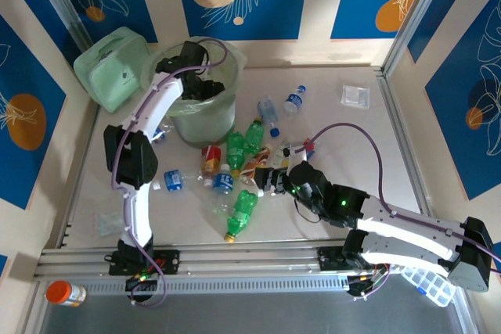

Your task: Put the plastic bottles in the bin

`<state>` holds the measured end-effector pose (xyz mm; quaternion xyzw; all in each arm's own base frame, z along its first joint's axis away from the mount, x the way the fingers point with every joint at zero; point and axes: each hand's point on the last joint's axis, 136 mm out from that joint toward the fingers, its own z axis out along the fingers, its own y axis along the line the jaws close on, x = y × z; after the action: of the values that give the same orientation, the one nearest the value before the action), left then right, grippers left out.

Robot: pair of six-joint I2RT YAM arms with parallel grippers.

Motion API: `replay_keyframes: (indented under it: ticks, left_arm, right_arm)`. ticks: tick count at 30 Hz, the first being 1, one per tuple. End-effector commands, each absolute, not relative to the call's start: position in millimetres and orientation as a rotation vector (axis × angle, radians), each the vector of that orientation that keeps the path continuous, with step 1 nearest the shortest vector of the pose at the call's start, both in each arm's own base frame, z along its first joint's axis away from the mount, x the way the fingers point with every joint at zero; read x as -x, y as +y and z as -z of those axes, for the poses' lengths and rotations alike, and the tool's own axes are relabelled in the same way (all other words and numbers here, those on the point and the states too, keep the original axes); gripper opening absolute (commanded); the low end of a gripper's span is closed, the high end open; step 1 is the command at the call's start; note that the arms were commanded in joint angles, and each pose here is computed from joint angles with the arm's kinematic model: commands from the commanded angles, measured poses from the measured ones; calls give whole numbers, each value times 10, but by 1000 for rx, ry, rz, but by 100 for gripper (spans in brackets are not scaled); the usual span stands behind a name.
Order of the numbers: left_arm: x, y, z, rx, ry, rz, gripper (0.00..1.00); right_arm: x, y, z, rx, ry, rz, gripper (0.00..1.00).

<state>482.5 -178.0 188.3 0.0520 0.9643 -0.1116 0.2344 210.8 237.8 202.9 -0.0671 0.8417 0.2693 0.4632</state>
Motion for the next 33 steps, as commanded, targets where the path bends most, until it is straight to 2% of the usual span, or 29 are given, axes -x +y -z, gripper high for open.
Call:
replay_keyframes:
  ticks: [1,7,13,23,28,33]
  left_arm:
    - [-4741,-1746,-2442,-116,2513,376,81]
    - [-4525,-1797,-2992,-107,2380,478,80]
    - [-4194,-1880,-3123,-132,2337,488,77]
    - [-3621,-1822,-3761,-203,2145,440,72]
    - [-3269,-1981,-3827,-301,2117,402,71]
    - [-2892,-2253,-3601,-414,2154,418,70]
  right_arm:
    - [-2135,2343,-2205,149,2020,-658,91]
    - [-2149,2330,-2184,142,2021,-648,89]
    - [-2153,2353,-2160,161,2024,-653,79]
    - [-2176,2371,-2104,176,2040,-643,61]
    - [-2192,2366,-2077,164,2052,-642,56]
    - [-2229,2290,-2027,119,2072,-616,53]
